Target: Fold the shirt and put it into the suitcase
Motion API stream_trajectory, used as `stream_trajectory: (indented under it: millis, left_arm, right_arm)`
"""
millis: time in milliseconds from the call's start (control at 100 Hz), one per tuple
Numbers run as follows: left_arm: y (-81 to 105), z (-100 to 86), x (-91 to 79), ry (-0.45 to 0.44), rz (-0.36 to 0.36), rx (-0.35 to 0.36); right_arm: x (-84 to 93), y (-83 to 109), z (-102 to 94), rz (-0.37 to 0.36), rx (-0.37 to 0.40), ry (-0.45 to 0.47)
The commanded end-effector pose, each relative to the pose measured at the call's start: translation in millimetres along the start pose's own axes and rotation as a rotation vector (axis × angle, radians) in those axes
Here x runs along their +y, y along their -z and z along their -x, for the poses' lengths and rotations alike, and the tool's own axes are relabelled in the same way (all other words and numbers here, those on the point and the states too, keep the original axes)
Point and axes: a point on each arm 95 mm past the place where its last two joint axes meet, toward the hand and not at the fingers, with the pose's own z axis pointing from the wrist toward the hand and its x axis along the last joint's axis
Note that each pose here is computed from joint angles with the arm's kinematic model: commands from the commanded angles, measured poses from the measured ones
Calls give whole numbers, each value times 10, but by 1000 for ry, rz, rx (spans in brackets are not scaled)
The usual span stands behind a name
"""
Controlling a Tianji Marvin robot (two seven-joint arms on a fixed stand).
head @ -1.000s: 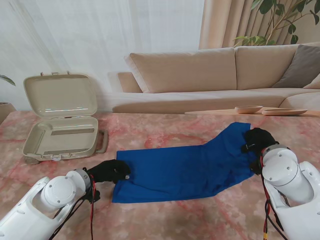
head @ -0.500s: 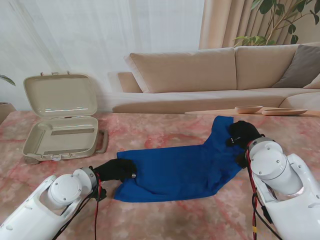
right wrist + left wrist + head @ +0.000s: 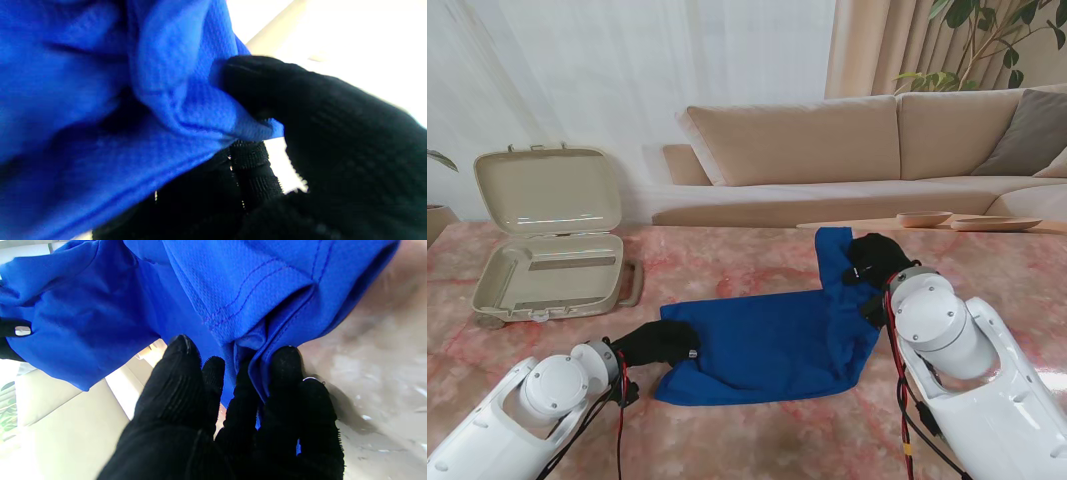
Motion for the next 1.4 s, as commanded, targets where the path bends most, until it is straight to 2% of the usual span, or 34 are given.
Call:
stream_trajectory:
  millis: [0,350,780,1130,1390]
  left_arm:
    - [58,213,200,17,33,-63]
    - [187,203,164,7,-29,-77]
    - [341,202,100,4,-110,-101]
    - [264,226,167,19,-65,-94]
    - [229,229,188,24,-50,-88]
  right_arm:
    - [-70,20,-101,-21,19,-25]
    - [-246,1,-359,-14,59,-83]
    - [-472,2,-500,-35,102,-114]
    - [-595,72,-690,-45,163,-129]
    - [-787,103,-786,-87,195,-156]
